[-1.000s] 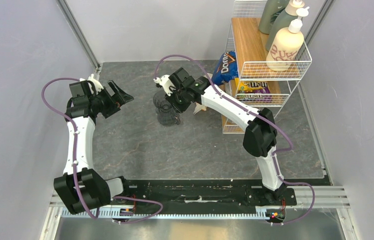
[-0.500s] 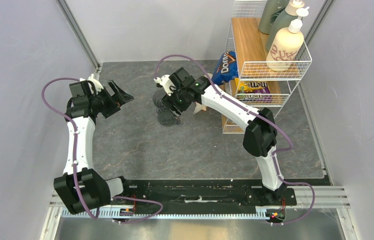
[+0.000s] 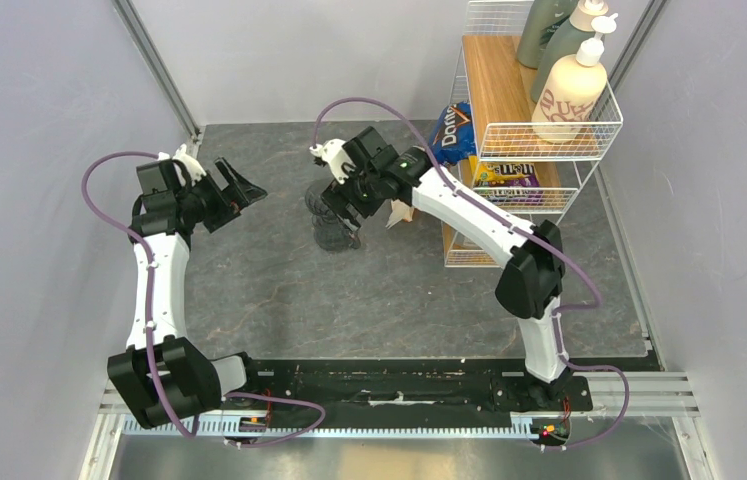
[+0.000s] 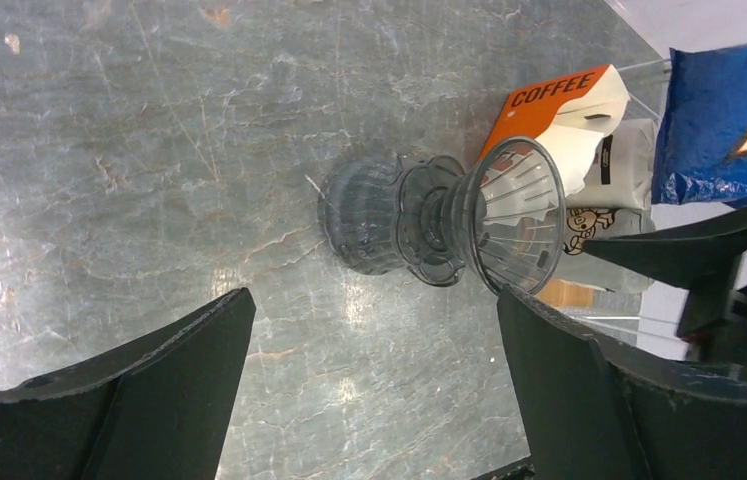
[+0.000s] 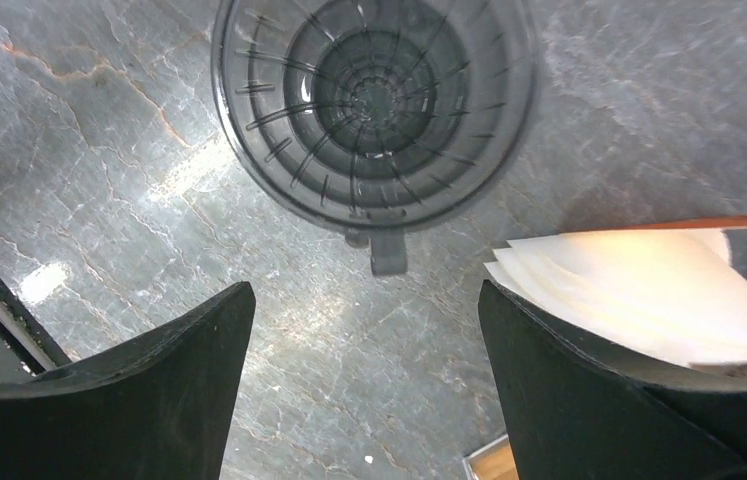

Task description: Place the coffee filter in the dripper

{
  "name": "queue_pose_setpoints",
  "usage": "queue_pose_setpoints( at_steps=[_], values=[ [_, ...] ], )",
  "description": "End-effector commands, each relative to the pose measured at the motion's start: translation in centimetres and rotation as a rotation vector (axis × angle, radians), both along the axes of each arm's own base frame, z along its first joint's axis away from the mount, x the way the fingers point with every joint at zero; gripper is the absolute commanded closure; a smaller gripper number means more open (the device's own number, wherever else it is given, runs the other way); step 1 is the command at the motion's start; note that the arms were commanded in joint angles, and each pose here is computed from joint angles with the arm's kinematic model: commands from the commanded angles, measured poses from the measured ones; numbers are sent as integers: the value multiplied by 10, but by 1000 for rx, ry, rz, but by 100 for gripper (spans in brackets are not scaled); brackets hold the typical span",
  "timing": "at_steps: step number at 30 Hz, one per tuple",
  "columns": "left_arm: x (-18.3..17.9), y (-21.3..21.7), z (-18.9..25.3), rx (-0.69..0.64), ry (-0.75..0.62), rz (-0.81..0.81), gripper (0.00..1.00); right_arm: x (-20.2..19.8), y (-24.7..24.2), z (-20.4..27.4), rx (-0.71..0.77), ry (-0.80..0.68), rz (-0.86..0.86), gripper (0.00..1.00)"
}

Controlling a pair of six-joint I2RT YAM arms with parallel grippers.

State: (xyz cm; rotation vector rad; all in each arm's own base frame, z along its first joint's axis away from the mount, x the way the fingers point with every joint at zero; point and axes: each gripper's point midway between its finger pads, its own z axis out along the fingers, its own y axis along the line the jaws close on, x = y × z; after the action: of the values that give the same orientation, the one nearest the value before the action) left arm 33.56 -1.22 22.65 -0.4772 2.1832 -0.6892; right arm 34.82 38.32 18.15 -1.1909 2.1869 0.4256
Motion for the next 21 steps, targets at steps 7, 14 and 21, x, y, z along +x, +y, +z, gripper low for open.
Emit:
queue_pose_setpoints(
  at_steps=[7,14,21],
  values=[
    [35,-29,75,167,-370,-288,15,-42,-36,129,166,-182,66,11],
    [57,-89,74,247,-411,-489,26,-97,-49,205,245,-329,261,11],
    [73,-165,59,242,-440,-638,39,-112,-64,285,358,-488,226,10]
  ],
)
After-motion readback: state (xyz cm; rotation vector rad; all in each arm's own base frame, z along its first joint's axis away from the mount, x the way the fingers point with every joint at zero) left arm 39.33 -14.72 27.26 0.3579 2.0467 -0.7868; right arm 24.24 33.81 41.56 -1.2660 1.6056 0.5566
